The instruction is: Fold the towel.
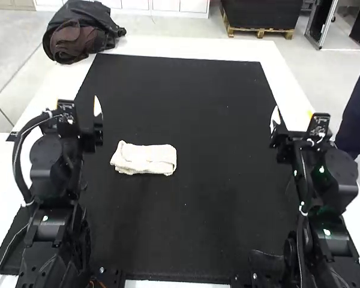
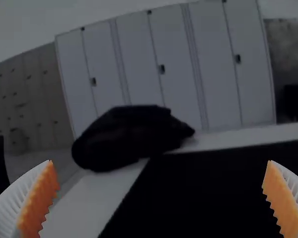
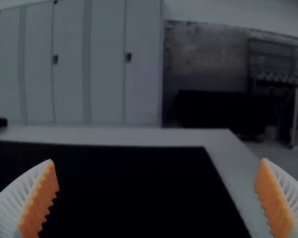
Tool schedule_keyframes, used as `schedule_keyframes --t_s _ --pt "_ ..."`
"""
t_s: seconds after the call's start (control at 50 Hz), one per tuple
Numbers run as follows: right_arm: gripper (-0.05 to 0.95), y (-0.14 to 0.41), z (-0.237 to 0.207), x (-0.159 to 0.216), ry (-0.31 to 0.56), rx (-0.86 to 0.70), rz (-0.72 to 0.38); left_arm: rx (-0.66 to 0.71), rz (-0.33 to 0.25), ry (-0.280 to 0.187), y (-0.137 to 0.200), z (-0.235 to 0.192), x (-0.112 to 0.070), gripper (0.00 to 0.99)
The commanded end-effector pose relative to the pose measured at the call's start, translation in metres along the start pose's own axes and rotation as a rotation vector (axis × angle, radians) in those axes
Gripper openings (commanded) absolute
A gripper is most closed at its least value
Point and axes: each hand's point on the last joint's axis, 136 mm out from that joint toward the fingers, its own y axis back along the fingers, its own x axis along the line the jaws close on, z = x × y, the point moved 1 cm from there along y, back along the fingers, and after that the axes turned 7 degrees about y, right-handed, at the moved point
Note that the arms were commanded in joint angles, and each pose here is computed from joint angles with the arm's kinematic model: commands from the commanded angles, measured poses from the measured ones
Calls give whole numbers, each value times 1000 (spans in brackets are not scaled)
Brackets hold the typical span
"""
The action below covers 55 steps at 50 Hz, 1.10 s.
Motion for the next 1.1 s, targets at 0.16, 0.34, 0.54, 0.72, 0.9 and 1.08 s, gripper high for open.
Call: schedule_keyframes --t_s 0.16,0.34,0.54,0.72,0.9,1.08 --pt "911 2 -33 5 -19 135 23 121 1 46 2 -30 -1 964" --pt "911 9 -62 12 95 257 71 123 -9 46 2 -30 -3 966" --pt "911 7 -50 -21 -87 207 -147 126 -7 46 2 -31 -3 966" --pt "911 10 -60 -25 -134 249 -184 124 -9 46 2 -30 -3 966" --pt "911 10 -61 -24 -133 254 -179 124 -9 46 2 -30 -3 966" --pt "911 10 -61 -24 -133 254 -179 124 -9 46 2 -30 -3 966"
